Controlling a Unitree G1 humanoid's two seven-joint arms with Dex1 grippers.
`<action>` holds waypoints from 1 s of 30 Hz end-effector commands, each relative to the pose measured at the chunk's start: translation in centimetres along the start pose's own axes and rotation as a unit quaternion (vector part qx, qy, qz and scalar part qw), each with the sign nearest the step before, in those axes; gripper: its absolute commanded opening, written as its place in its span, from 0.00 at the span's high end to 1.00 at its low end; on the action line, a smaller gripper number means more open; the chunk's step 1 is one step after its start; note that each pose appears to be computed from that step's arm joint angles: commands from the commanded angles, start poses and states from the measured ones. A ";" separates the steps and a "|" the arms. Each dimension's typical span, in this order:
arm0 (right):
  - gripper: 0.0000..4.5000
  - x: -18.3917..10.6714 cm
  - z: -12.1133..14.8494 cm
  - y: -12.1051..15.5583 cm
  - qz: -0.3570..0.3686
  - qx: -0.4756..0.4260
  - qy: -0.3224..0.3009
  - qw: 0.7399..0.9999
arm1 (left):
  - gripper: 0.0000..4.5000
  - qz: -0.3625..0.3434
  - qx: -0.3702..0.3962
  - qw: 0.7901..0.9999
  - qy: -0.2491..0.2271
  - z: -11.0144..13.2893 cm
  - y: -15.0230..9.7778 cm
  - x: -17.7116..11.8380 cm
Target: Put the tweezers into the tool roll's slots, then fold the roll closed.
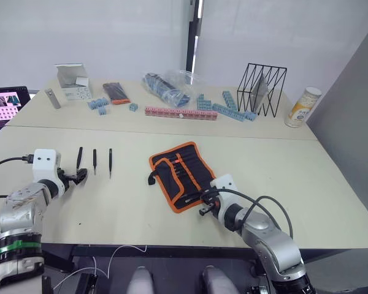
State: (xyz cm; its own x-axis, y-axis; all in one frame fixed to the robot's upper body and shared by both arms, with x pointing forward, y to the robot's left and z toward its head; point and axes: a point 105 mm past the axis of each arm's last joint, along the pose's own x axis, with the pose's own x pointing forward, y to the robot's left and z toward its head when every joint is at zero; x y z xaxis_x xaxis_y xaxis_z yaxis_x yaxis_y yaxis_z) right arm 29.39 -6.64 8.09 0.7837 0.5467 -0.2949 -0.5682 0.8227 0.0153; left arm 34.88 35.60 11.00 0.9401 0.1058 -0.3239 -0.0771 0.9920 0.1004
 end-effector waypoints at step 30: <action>1.00 -0.4 -1.3 -1.0 -0.024 0.004 0.028 0.999 | 1.00 -0.041 0.009 0.993 -0.108 7.2 -3.0 0.5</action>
State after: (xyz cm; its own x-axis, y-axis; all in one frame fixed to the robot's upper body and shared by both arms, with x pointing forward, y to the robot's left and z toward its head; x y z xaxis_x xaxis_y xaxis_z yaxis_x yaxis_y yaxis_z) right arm 29.41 -7.04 8.35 0.7972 0.5296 -0.2898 -0.5518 0.8340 0.0061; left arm 37.54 33.05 12.60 0.9644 0.0453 -0.2605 -0.0237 0.9961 0.0853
